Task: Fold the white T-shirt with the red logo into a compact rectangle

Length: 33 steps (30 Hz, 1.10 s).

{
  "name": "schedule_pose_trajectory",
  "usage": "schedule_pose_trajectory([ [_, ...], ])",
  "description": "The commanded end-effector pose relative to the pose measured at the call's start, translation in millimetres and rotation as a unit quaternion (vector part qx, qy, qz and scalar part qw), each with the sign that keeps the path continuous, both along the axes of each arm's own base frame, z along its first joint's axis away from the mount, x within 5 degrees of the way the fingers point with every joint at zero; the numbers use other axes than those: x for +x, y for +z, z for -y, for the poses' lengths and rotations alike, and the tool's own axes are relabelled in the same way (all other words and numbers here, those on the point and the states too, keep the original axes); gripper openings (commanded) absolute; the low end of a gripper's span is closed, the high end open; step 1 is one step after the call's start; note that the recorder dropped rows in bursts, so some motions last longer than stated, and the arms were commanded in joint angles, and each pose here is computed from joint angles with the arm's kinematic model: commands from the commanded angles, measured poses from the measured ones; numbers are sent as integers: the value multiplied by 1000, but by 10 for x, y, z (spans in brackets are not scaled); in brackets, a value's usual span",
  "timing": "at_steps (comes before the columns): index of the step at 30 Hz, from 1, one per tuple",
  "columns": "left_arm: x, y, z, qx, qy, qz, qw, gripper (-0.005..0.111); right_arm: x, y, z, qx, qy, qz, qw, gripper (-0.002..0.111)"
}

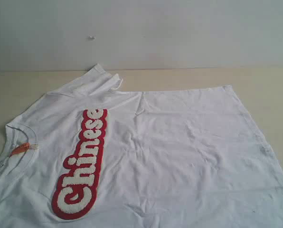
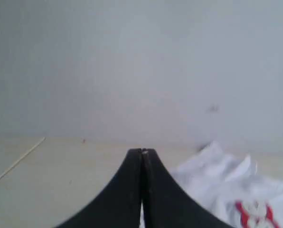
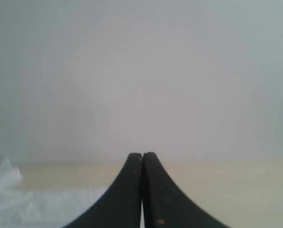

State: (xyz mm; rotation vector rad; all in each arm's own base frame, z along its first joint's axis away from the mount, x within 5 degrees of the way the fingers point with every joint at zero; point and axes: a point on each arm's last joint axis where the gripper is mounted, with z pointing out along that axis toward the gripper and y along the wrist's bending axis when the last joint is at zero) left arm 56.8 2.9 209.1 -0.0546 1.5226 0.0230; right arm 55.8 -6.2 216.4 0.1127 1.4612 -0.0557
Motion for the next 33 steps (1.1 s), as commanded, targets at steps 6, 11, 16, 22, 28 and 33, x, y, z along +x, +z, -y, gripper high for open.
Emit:
schedule_pose_trajectory([
  [6,-207,536,11,-138,-60,316,937,0,-238,511,-57,92,76,324,938,0],
  [11,-305,649,24,-219,-118,381,890,0,-335,820,-67,106,87,349,927,0],
  [16,-338,1185,28,-221,-96,311,919,0,-462,1369,-74,108,81,342,930,0],
  [22,-115,1944,0,-121,-27,181,976,0,-318,1976,-42,80,37,226,970,0],
  [28,791,1916,-82,-72,29,-114,990,0,389,2101,98,0,-30,-93,995,0],
  [33,1675,1056,45,40,-98,-419,902,0,1258,1533,-9,-16,103,-360,927,0],
])
